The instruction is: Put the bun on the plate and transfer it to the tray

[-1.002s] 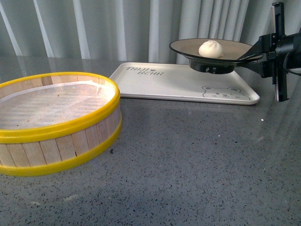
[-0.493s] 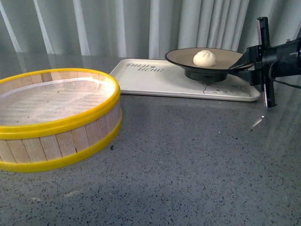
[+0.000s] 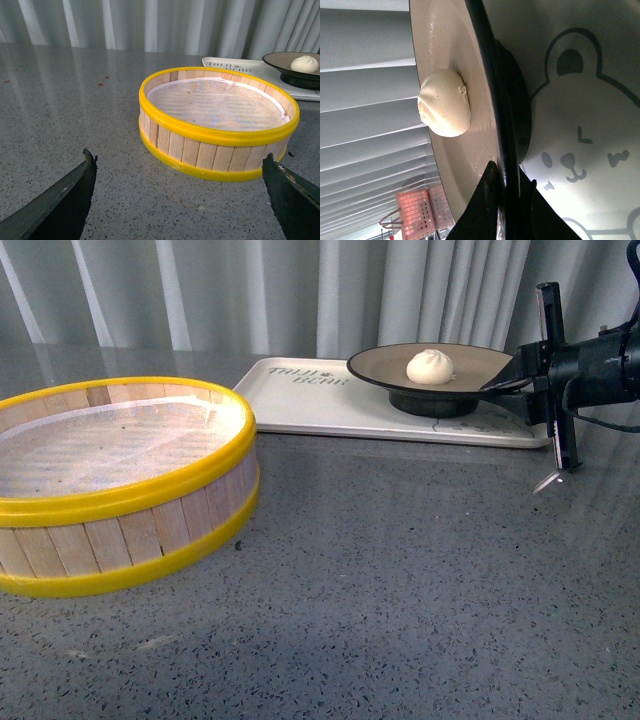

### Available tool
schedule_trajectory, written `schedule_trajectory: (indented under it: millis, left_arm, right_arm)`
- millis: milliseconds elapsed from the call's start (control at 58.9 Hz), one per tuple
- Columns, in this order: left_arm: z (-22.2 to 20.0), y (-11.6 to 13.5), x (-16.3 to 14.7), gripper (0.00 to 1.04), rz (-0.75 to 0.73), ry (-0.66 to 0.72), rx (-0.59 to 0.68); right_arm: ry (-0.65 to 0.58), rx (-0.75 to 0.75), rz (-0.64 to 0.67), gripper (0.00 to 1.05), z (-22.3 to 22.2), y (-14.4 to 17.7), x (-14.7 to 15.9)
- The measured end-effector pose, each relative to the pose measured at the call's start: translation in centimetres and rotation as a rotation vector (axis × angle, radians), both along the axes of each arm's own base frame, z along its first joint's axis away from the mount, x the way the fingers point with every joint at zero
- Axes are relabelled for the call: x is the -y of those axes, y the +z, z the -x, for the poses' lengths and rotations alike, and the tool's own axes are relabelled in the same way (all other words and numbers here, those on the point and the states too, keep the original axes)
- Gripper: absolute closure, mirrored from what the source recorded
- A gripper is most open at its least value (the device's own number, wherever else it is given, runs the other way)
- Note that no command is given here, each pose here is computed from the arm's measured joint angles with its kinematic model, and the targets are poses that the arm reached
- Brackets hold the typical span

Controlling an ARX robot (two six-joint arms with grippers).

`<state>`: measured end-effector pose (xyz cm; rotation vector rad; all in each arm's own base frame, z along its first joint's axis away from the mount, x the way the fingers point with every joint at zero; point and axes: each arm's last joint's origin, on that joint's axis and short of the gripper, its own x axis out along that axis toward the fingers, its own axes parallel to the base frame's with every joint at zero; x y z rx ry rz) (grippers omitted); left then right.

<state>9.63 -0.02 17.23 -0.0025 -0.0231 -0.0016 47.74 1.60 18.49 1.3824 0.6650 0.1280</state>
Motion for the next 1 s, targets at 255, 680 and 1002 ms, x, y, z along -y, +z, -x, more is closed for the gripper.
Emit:
schedule_trajectory:
  millis: [255,680,1002]
  left_arm:
    - [0.0,0.0,0.0,0.07,0.000,0.000,0.000]
    - [0.0,0.0,0.0,0.07,0.000,0.000,0.000]
    - [0.0,0.0,0.0,0.07,0.000,0.000,0.000]
  right_arm:
    - [0.000,0.005,0.004,0.78,-0.1,0.2,0.0]
    - [-0.109,0.061,0.042,0.08,3.6,4.0,0.3]
    - [-0.336,0.037,0.199,0.08,12.8,6.5,4.9]
